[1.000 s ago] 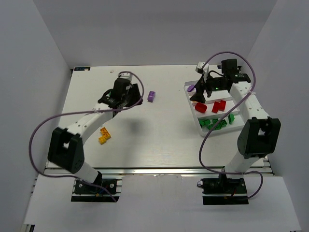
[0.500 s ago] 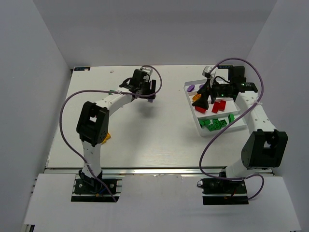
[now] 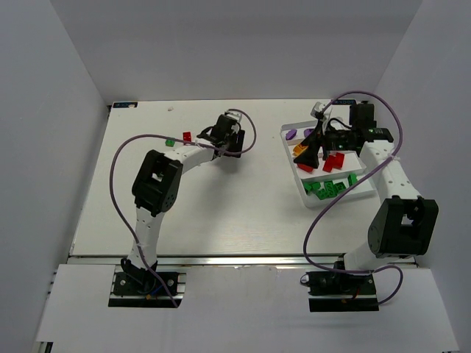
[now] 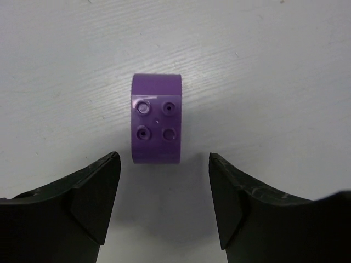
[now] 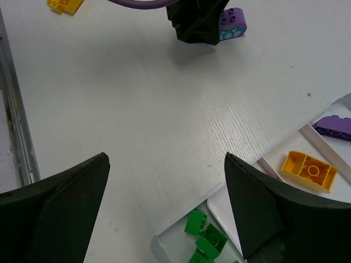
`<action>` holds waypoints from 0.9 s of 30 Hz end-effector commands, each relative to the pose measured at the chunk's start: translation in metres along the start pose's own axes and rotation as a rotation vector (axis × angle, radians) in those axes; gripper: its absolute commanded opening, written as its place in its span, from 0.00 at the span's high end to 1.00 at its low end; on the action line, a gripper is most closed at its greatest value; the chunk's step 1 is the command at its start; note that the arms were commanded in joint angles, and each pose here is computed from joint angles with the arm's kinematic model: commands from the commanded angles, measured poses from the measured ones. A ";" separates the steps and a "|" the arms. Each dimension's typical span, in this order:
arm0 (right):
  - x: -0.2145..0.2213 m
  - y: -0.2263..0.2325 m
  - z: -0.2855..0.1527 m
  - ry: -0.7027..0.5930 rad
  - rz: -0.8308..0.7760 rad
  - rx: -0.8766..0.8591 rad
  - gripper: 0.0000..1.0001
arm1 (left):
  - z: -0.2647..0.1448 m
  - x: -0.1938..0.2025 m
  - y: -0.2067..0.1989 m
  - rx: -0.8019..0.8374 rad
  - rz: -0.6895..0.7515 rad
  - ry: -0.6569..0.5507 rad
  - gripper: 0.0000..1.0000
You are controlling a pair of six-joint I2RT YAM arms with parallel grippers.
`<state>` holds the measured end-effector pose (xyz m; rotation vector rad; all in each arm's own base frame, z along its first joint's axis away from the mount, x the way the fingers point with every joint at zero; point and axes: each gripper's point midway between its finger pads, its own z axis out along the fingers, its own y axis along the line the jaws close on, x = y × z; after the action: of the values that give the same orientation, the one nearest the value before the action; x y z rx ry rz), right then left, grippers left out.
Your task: Sort the legos into containers by color
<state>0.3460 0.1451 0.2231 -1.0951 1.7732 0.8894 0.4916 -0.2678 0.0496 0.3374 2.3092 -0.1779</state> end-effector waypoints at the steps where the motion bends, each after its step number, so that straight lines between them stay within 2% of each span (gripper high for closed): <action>1: -0.012 0.006 -0.004 -0.044 -0.028 -0.007 0.11 | -0.003 -0.041 0.007 -0.057 0.001 -0.116 0.25; 8: -0.010 -0.001 -0.011 -0.055 -0.009 0.017 0.11 | 0.014 -0.036 0.003 -0.053 0.026 -0.096 0.29; 13: -0.015 -0.001 -0.013 -0.065 -0.011 0.016 0.11 | 0.021 -0.031 0.000 -0.042 0.011 -0.085 0.44; 18: -0.017 0.000 -0.012 -0.075 0.008 0.004 0.11 | 0.020 -0.025 -0.001 -0.041 0.002 -0.081 0.46; 19: -0.018 0.000 -0.012 -0.076 0.013 0.002 0.11 | 0.019 -0.027 0.000 -0.041 0.000 -0.085 0.50; 20: -0.018 0.000 -0.012 -0.076 0.019 0.002 0.11 | 0.017 -0.027 -0.001 -0.035 -0.001 -0.084 0.59; 22: -0.018 -0.002 -0.011 -0.073 0.059 0.015 0.10 | 0.003 -0.042 -0.007 0.001 -0.022 -0.126 0.68; 23: -0.017 -0.004 -0.010 -0.072 0.085 0.017 0.11 | -0.001 -0.039 -0.009 0.018 -0.026 -0.125 0.75; 24: -0.017 -0.005 -0.009 -0.075 0.109 0.018 0.11 | -0.009 -0.041 -0.018 0.070 -0.031 -0.135 0.78; 25: -0.016 -0.004 -0.007 -0.075 0.189 0.011 0.11 | -0.031 -0.065 -0.026 0.121 -0.047 -0.209 0.79; 26: -0.016 -0.003 -0.005 -0.080 0.238 0.004 0.11 | -0.037 -0.051 -0.032 0.168 -0.049 -0.194 0.80; 27: -0.018 -0.004 -0.003 -0.094 0.269 -0.005 0.11 | -0.052 -0.061 -0.054 0.305 -0.045 -0.242 0.80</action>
<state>0.3486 0.1400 0.2279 -0.9178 1.8513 0.9925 0.4964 -0.2796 0.0418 0.3322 2.2559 -0.2554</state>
